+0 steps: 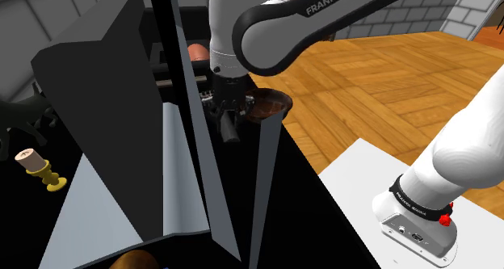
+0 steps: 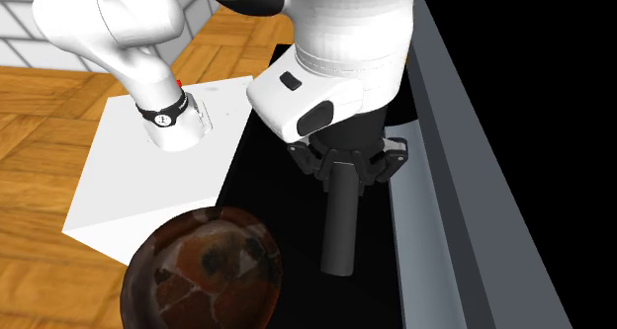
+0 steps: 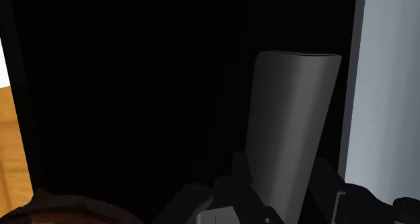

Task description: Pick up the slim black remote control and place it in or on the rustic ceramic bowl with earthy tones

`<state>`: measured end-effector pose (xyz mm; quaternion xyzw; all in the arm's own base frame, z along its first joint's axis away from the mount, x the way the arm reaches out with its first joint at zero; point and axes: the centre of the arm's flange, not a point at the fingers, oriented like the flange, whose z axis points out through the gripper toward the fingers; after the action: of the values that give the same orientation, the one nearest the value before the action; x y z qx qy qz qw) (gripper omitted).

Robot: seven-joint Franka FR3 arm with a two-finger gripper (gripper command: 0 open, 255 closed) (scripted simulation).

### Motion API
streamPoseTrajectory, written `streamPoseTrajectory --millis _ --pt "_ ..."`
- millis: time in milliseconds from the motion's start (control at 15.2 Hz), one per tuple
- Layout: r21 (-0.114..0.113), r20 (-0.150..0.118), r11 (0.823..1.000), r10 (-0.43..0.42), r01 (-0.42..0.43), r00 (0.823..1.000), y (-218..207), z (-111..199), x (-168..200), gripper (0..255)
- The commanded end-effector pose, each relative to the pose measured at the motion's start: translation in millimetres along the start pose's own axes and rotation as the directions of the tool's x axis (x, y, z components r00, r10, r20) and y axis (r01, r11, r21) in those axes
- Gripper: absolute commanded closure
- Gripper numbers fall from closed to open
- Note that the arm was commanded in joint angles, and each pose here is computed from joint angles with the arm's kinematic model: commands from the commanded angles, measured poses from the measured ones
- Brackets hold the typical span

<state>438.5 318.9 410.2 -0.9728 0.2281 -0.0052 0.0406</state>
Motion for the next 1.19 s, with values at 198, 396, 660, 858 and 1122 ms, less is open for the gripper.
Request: streamPoseTrajectory --millis 198,396,660,858,1122 --pt "0.000 0.000 1.000 0.000 0.000 1.000 -2.2 -25.7 -1.9 255" --pt "0.000 0.000 1.000 0.000 0.000 1.000 -3.5 -41.5 -2.1 255" --pt "0.000 0.000 1.000 0.000 0.000 1.000 -5.2 -62.6 -2.2 255" --pt "0.000 0.000 1.000 0.000 0.000 1.000 -6.5 -77.3 -2.4 255" --pt "0.000 0.000 1.000 0.000 0.000 1.000 37.1 -78.5 27.4 255"
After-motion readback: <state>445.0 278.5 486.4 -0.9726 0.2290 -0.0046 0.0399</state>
